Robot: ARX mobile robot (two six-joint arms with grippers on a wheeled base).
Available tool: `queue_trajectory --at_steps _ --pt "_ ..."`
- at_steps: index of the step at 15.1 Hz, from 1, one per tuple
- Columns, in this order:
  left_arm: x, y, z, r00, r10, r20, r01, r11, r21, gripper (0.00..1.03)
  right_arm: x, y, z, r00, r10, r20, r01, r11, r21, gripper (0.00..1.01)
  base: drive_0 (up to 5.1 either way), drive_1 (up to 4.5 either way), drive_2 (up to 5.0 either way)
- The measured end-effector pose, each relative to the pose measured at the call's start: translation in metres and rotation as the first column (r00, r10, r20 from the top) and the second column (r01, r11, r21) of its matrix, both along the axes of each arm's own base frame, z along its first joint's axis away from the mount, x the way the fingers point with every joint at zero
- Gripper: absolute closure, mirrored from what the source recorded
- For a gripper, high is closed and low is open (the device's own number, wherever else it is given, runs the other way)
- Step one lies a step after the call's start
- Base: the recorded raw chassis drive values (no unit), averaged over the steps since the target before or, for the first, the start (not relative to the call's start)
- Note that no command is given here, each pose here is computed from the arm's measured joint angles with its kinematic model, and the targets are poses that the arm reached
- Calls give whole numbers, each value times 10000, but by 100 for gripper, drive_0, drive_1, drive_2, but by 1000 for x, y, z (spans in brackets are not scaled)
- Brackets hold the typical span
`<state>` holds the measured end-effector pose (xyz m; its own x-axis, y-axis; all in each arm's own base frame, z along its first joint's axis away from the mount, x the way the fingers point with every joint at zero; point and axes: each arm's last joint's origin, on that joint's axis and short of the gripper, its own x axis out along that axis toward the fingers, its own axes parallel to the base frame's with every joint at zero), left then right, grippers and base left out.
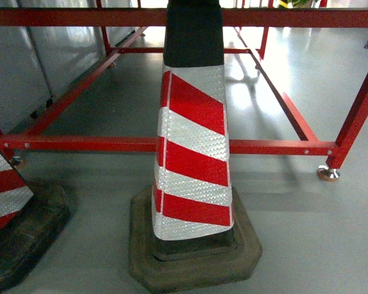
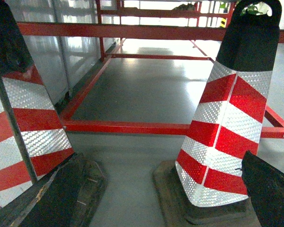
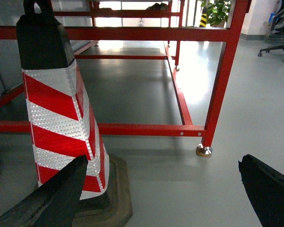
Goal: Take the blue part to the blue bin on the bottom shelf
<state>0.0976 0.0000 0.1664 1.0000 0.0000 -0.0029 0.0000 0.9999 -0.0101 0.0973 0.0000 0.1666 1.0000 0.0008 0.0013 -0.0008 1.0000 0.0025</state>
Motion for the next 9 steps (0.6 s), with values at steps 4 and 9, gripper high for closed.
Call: queue_trajectory --at_steps 4,9 --pt "0 0 0 10000 0 0 0 10000 0 5 0 0 0 10000 0 0 0 10000 0 3 0 0 0" --pt "0 0 0 10000 4 0 -4 10000 0 5 0 0 0 10000 0 0 0 10000 0 3 0 0 0"
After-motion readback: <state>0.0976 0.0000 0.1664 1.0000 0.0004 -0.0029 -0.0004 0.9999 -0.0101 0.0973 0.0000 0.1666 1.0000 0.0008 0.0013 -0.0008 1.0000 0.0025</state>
